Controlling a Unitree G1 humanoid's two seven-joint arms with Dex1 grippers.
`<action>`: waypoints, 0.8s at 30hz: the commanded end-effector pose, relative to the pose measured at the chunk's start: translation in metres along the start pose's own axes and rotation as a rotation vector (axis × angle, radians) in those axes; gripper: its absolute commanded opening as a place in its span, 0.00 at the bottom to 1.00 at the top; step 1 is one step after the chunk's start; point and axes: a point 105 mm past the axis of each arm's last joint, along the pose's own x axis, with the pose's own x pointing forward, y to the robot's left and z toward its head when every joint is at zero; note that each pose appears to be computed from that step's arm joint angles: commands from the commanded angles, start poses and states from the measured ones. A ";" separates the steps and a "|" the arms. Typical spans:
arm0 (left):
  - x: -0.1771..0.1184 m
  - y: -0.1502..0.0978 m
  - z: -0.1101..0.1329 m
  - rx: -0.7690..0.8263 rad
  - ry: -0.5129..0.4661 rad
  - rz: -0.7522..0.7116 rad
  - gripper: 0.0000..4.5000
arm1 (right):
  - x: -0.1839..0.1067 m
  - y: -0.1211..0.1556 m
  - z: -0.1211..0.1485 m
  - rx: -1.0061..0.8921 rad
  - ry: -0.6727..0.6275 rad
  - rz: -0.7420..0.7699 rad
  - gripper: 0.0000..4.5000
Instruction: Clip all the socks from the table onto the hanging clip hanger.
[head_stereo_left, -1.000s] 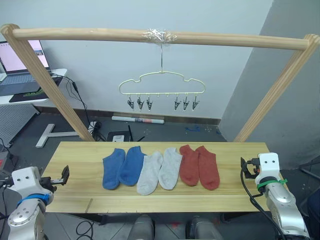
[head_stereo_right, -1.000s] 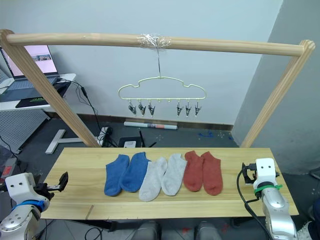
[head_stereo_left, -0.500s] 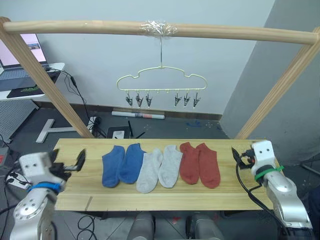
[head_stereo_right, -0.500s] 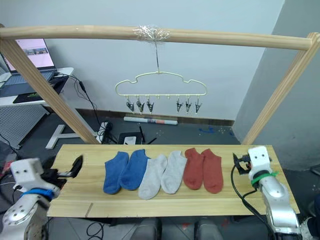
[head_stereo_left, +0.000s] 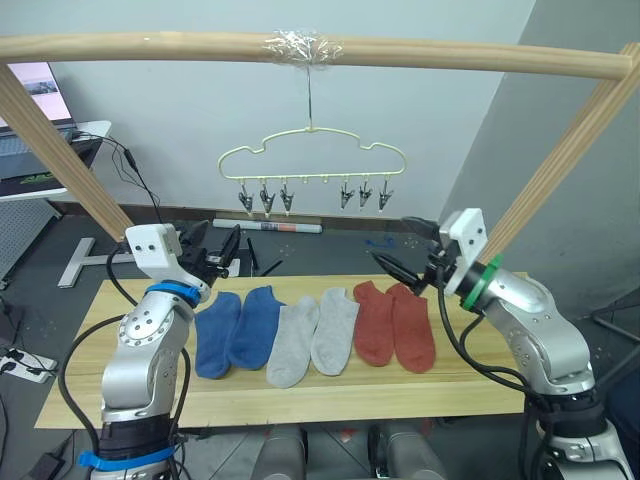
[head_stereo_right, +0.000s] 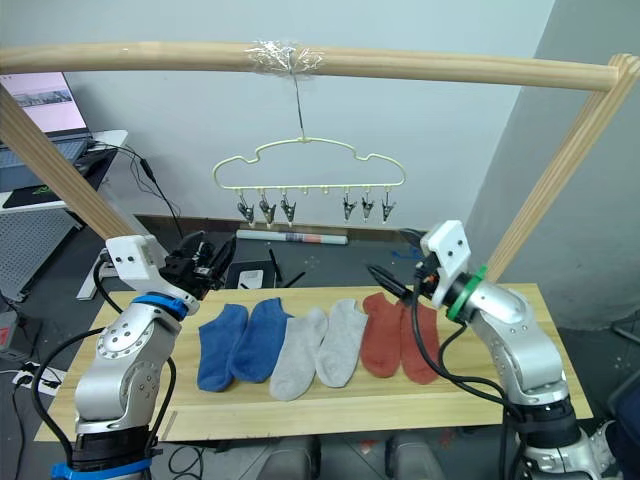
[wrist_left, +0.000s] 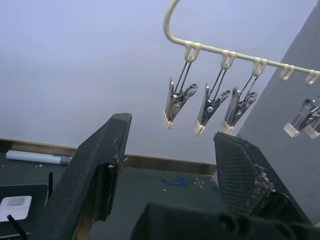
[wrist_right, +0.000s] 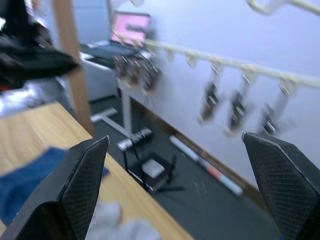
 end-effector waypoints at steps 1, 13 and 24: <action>0.017 -0.004 0.014 0.026 -0.068 0.030 0.66 | 0.017 0.019 0.020 -0.022 -0.072 0.084 1.00; 0.055 -0.009 0.029 0.013 -0.143 0.034 0.66 | 0.036 0.047 0.039 0.002 -0.145 0.182 1.00; 0.068 -0.013 0.033 0.017 -0.168 0.023 0.66 | 0.038 0.049 0.052 -0.001 -0.171 0.195 1.00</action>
